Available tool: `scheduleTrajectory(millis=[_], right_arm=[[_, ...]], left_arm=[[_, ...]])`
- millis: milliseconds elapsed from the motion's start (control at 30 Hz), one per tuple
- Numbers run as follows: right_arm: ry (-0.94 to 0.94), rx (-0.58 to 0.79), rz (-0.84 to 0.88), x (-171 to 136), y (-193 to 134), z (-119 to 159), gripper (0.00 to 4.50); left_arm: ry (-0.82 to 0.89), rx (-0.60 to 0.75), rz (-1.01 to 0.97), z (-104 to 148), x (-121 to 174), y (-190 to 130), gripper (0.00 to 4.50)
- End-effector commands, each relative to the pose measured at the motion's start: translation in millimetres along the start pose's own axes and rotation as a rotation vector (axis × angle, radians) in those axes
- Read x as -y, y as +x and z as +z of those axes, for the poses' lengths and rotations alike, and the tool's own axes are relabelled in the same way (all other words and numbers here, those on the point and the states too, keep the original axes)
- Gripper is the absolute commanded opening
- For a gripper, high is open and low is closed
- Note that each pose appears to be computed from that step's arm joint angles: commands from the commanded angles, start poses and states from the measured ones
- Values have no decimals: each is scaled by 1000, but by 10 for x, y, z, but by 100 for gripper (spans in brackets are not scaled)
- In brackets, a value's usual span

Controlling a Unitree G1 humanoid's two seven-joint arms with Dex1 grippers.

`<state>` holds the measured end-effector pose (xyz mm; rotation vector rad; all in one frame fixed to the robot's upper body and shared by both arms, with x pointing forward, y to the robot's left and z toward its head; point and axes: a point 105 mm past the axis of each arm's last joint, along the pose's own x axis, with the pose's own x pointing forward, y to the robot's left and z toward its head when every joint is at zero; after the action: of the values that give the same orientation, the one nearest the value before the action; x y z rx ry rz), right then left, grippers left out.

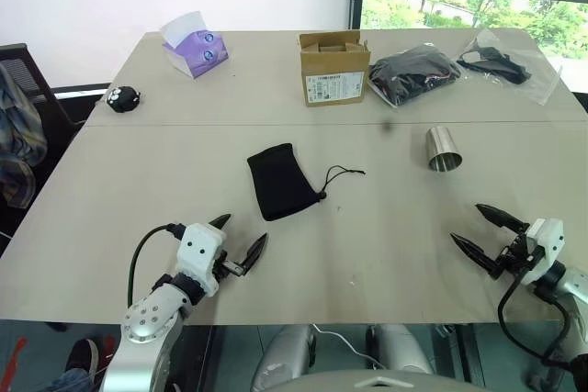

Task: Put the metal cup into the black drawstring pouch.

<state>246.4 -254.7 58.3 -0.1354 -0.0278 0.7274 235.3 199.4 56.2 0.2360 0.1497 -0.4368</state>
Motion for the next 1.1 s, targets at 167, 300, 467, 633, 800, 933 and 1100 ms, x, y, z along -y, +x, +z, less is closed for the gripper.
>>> scheduleTrajectory(millis=[167,300,467,633,800,933,1100], right_arm=[[8,-21,9,-47,-60,-71,450],[-1,-12,20,-31,-43,-42,450],[1,-9,26,-38,-35,-39,450],[2,-2,22,-53,-15,-38,450],[2,13,57,-125,4,-6,450],[30,19,230,-434,25,40,450],[47,12,334,-686,76,71,450]], left_arm=[[-22,-24,-51,-57,82,-24,447],[-24,-25,-55,-60,78,-27,447],[-25,-23,-59,-57,72,-28,447],[-30,-25,-65,-65,76,-49,447],[-25,6,-97,15,125,-29,447],[47,34,-156,148,220,33,447],[139,72,-161,348,215,182,447]])
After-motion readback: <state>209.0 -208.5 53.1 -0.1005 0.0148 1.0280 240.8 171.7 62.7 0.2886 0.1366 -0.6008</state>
